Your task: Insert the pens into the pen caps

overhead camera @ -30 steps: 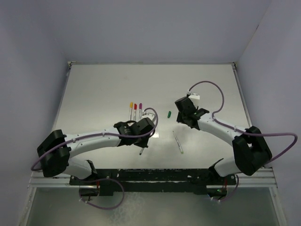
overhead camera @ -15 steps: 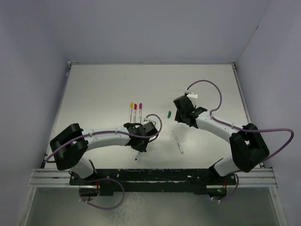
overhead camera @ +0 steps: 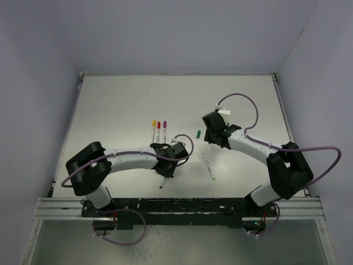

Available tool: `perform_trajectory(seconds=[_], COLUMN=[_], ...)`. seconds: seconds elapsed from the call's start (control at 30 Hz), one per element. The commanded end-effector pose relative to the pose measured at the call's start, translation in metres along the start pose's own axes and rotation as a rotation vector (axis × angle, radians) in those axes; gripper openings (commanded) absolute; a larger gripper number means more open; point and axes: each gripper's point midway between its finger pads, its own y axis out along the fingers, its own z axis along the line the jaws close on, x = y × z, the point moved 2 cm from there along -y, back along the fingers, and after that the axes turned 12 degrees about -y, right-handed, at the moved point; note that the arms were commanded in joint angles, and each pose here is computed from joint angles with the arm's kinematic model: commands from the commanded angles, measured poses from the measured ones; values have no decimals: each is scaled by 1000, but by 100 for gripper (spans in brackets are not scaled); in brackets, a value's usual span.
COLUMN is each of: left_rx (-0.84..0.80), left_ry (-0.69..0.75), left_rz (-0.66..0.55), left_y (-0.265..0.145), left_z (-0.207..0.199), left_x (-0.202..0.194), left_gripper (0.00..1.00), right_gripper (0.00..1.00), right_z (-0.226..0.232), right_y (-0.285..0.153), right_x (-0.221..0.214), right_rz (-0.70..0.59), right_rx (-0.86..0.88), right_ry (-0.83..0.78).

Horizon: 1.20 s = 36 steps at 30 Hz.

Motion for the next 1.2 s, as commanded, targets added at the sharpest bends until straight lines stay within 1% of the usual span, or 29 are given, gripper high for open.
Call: perform_trajectory(seconds=[0.0, 0.17, 0.33, 0.53, 0.7, 0.77, 0.83, 0.9, 1.17], left_rx=[11, -73, -173, -271, -328, -347, -362, -370, -377], left_ry=[10, 6, -22, -49, -66, -69, -72, -73, -64], left_rz=[34, -81, -225, -307, -359, -377, -398, -413, -400], left_y=[8, -21, -71, -108, -119, -122, -126, -129, -123], left_z=[9, -2, -12, -12, -7, -5, -2, -1, -4], left_x=[-15, 9, 38, 45, 42, 41, 41, 42, 40], left_gripper=[0, 0, 0, 0, 0, 0, 0, 0, 0], right_gripper=[48, 47, 44, 44, 44, 44, 44, 43, 39], right_z=[4, 3, 5, 6, 9, 7, 10, 9, 2], right_y=[0, 5, 11, 21, 32, 37, 39, 42, 53], right_x=[13, 7, 3, 6, 7, 0, 9, 7, -4], right_rz=[-21, -2, 15, 18, 30, 52, 39, 44, 67], right_rx=[6, -5, -13, -46, -70, -89, -97, -107, -153], right_ry=[16, 18, 9, -4, -13, -19, -3, 3, 3])
